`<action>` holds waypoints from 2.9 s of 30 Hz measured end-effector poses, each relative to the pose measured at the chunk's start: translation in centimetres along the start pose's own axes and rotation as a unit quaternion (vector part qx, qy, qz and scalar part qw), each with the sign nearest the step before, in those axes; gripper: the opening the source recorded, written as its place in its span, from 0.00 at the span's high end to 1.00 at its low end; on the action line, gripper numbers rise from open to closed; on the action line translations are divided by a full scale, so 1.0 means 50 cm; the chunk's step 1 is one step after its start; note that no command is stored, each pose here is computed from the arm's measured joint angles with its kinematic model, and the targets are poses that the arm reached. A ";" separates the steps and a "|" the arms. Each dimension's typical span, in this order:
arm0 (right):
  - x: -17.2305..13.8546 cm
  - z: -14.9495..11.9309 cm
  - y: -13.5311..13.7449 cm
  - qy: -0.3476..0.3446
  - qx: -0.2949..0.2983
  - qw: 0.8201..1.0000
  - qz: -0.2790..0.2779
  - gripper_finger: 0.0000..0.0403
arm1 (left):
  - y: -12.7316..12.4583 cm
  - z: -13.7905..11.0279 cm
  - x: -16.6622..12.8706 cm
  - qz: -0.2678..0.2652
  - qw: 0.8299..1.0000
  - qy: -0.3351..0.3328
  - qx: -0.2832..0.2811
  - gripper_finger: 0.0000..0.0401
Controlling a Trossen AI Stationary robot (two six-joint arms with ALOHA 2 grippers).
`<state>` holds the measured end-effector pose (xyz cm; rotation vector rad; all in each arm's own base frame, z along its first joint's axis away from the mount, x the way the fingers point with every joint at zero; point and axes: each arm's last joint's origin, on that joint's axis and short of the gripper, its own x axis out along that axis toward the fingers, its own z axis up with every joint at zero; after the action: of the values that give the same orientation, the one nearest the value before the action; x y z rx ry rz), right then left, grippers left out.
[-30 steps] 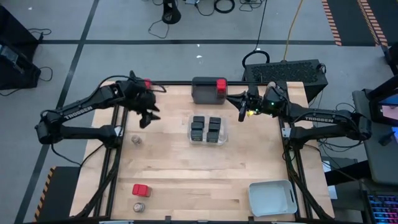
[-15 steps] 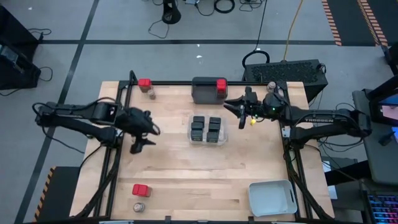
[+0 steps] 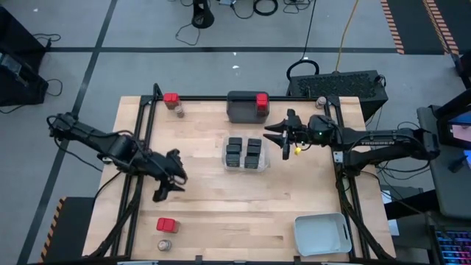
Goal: Sort spices by type
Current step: Put the red seasoning bottle into the gray bin
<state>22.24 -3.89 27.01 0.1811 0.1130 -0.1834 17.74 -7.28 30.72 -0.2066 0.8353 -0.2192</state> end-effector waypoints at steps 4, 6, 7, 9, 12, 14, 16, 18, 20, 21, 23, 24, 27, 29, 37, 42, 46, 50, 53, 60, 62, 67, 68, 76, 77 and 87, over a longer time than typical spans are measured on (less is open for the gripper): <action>0.000 -0.003 0.010 0.006 -0.006 1.000 0.010 0.69 | -0.028 -0.002 0.039 -0.008 1.000 0.024 0.003 0.47; 0.000 -0.004 0.013 0.006 -0.011 1.000 0.014 0.69 | -0.038 -0.010 0.063 -0.003 0.999 0.052 0.004 0.47; 0.000 -0.004 0.014 0.006 -0.014 1.000 0.015 0.69 | -0.044 -0.014 0.073 -0.002 0.998 0.064 0.007 0.47; 0.000 -0.004 0.014 0.007 -0.018 1.000 0.016 0.69 | -0.055 -0.020 0.092 -0.004 0.996 0.083 0.009 0.47; 0.000 -0.004 0.014 0.006 -0.019 1.000 0.015 0.69 | -0.072 -0.025 0.106 -0.017 0.994 0.107 0.009 0.47; 0.000 -0.004 0.014 0.006 -0.019 1.000 0.015 0.69 | -0.082 -0.023 0.104 -0.024 0.994 0.108 -0.002 0.47; 0.000 -0.004 0.014 0.006 -0.019 1.000 0.015 0.69 | -0.092 -0.023 0.100 -0.031 0.994 0.107 -0.012 0.47; 0.000 -0.004 0.014 0.006 -0.019 1.000 0.015 0.69 | -0.102 -0.030 0.098 -0.034 0.993 0.114 -0.020 0.47; 0.000 -0.004 0.014 0.006 -0.017 1.000 0.015 0.70 | -0.114 -0.044 0.094 -0.034 0.990 0.132 -0.032 0.47; 0.000 -0.004 0.014 0.006 -0.017 1.000 0.015 0.70 | -0.119 -0.052 0.092 -0.032 0.988 0.143 -0.038 0.47; 0.000 -0.004 0.014 0.006 -0.017 1.000 0.015 0.70 | -0.128 -0.065 0.090 -0.027 0.985 0.162 -0.050 0.47; 0.000 -0.004 0.014 0.006 -0.018 1.000 0.015 0.70 | -0.133 -0.070 0.088 -0.025 0.984 0.168 -0.057 0.47; 0.000 -0.004 0.014 0.006 -0.020 1.000 0.015 0.70 | -0.144 -0.080 0.085 -0.022 0.982 0.172 -0.070 0.47; 0.000 -0.004 0.014 0.006 -0.024 1.000 0.015 0.70 | -0.149 -0.084 0.085 -0.020 0.982 0.174 -0.072 0.47; 0.000 -0.004 0.014 0.006 -0.028 0.999 0.015 0.70 | -0.158 -0.092 0.093 -0.017 0.981 0.183 -0.063 0.47; 0.000 -0.004 0.014 0.006 -0.037 0.999 0.015 0.70 | -0.159 -0.094 0.100 -0.013 0.980 0.188 -0.062 0.47; 0.000 -0.004 0.014 0.006 -0.045 0.999 0.015 0.70 | -0.160 -0.096 0.105 -0.013 0.979 0.196 -0.061 0.47; 0.000 -0.004 0.014 0.006 -0.045 0.999 0.015 0.70 | -0.159 -0.100 0.112 -0.011 0.978 0.206 -0.024 0.47; 0.000 -0.004 0.014 0.007 -0.047 0.999 0.015 0.70 | -0.160 -0.102 0.120 -0.012 0.977 0.212 0.005 0.47; 0.000 -0.004 0.014 0.007 -0.060 0.998 0.015 0.70 | -0.166 -0.113 0.147 -0.014 0.969 0.246 0.008 0.47; 0.000 -0.004 0.014 0.007 -0.066 0.998 0.015 0.70 | -0.170 -0.118 0.153 -0.022 0.965 0.263 0.005 0.47; 0.000 -0.004 0.013 0.006 -0.073 0.997 0.015 0.70 | -0.173 -0.122 0.160 -0.026 0.961 0.277 -0.008 0.47; 0.000 -0.004 0.014 0.006 -0.075 0.997 0.015 0.70 | -0.172 -0.122 0.160 -0.025 0.961 0.276 -0.009 0.47; 0.000 -0.004 0.013 0.006 -0.079 0.997 0.015 0.70 | -0.183 -0.131 0.159 -0.026 0.960 0.280 0.004 0.47; 0.000 -0.004 0.013 0.006 -0.079 0.997 0.015 0.70 | -0.185 -0.133 0.160 -0.026 0.960 0.280 0.006 0.47; -0.001 -0.004 0.013 0.006 -0.080 0.997 0.015 0.70 | -0.189 -0.143 0.175 -0.009 0.958 0.287 0.015 0.47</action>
<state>22.33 -3.19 26.94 0.0237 0.1360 -0.1419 17.01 -19.40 22.37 -0.1209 1.4064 -0.3159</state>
